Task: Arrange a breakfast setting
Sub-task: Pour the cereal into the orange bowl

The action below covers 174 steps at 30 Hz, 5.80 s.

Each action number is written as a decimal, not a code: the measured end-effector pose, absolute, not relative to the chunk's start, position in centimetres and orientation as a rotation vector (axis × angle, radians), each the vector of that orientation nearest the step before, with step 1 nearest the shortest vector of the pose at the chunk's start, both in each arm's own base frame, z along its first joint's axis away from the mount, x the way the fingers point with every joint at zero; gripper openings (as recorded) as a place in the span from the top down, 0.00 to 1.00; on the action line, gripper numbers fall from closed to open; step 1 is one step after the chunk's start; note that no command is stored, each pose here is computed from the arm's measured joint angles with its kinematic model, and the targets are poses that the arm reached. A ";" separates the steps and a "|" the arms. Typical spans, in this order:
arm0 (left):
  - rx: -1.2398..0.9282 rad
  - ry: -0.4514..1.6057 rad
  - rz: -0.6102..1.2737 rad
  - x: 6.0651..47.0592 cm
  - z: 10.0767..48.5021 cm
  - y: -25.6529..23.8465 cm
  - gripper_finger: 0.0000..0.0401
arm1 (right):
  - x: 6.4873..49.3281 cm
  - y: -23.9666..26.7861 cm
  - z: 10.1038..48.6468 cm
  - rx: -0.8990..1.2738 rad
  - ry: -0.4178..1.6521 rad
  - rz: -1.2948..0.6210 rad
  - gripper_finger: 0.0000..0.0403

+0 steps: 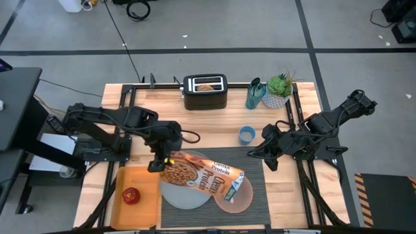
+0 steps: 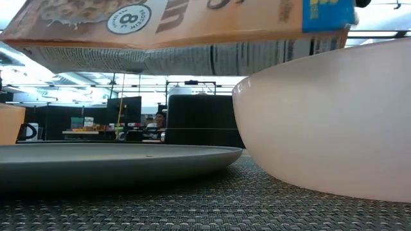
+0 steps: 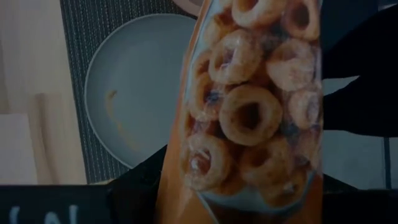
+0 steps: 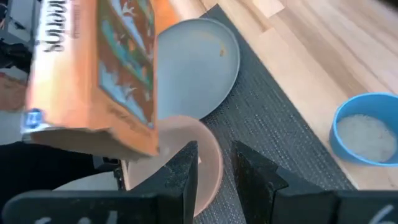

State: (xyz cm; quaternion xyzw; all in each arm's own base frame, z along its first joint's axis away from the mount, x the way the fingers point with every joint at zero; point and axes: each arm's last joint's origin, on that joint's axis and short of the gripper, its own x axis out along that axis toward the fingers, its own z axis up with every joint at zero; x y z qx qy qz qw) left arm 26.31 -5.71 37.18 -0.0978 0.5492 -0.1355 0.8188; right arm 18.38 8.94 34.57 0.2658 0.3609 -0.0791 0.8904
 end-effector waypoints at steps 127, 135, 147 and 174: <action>-0.723 1.295 -0.216 29.9 37.6 -3.3 0.55 | 18.3 8.8 34.5 0.513 0.744 -0.195 0.74; -0.735 1.301 -0.211 29.8 37.6 -3.1 0.55 | 18.3 8.8 34.4 0.513 0.745 -0.195 0.74; -0.712 1.298 -0.209 29.8 37.6 -2.8 0.55 | 18.3 8.8 34.5 0.508 0.743 -0.196 0.74; -0.737 1.314 -0.212 29.7 37.5 -2.6 0.55 | 18.3 8.8 34.4 0.509 0.745 -0.200 0.74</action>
